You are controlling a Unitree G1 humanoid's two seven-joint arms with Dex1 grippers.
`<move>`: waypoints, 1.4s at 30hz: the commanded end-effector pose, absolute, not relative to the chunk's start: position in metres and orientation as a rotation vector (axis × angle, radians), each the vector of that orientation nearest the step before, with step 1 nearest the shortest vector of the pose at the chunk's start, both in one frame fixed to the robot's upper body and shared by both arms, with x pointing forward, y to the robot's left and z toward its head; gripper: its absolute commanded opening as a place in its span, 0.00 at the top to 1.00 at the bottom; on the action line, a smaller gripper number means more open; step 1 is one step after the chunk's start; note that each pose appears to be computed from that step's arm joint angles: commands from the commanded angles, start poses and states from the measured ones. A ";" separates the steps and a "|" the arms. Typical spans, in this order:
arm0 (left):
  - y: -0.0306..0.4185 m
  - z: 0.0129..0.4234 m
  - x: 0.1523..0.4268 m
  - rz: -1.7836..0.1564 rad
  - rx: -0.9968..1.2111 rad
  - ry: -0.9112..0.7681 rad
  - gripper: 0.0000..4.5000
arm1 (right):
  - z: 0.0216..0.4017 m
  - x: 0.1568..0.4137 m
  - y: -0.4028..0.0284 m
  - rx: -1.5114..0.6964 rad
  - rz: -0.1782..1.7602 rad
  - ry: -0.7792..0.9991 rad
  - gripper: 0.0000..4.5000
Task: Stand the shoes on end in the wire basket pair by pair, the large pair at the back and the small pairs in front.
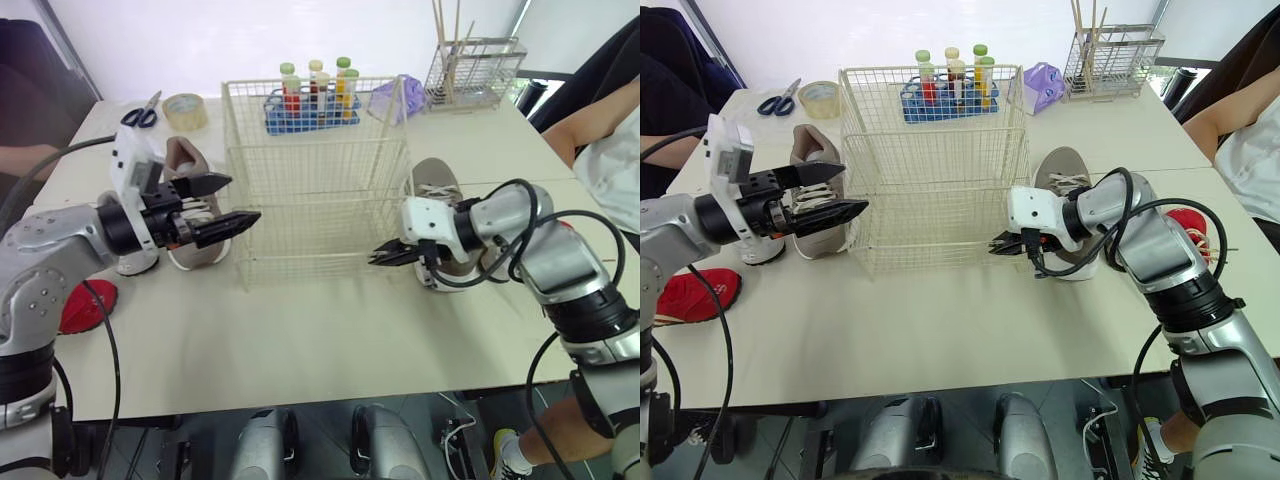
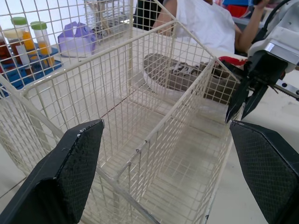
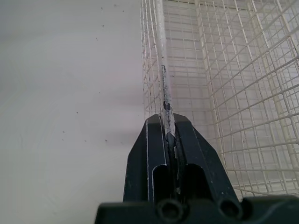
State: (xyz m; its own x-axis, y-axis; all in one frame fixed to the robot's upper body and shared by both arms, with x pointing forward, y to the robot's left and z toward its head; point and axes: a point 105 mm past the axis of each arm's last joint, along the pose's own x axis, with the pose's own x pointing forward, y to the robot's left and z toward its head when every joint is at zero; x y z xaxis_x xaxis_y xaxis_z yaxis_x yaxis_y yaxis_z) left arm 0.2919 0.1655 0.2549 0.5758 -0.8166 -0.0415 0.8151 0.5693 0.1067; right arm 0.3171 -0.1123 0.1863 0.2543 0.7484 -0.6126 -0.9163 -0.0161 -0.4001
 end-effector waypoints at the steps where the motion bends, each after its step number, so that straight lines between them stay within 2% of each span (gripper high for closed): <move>1: 0.160 0.264 0.289 -0.970 0.146 -0.058 0.00 | 0.213 0.314 -0.104 -0.843 1.321 0.139 0.68; 2: 0.160 0.264 0.289 -0.970 0.145 -0.059 0.00 | 0.214 0.313 -0.104 -0.837 1.318 0.134 0.61; 7: 0.159 0.264 0.289 -0.979 0.137 -0.062 0.00 | 0.240 0.309 -0.101 -0.764 1.290 0.035 0.04; 8: 0.158 0.264 0.289 -0.982 0.134 -0.063 0.00 | 0.250 0.307 -0.101 -0.733 1.285 0.007 0.01; 12: 0.157 0.267 0.287 -1.004 0.129 -0.067 0.00 | 0.294 0.302 -0.108 -0.547 1.214 -0.125 0.01; 15: 0.152 0.275 0.281 -1.069 0.118 -0.086 0.00 | 0.333 0.298 -0.142 -0.341 1.020 -0.186 0.01; 18: 0.146 0.279 0.278 -1.116 0.119 -0.098 0.00 | 0.339 0.295 -0.175 -0.231 0.823 -0.134 0.01; 24: 0.133 0.285 0.283 -1.188 0.101 -0.124 0.00 | 0.306 0.284 -0.223 -0.196 0.427 0.077 0.01; 32: 0.117 0.282 0.295 -1.265 0.101 -0.131 0.00 | 0.223 0.285 -0.207 -0.008 0.197 0.170 0.01; 36: 0.115 0.283 0.297 -1.274 0.105 -0.139 0.00 | 0.204 0.284 -0.213 -0.023 0.065 0.200 0.01; 42: 0.115 0.282 0.295 -1.269 0.106 -0.140 0.00 | 0.202 0.285 -0.224 -0.091 -0.033 0.168 0.01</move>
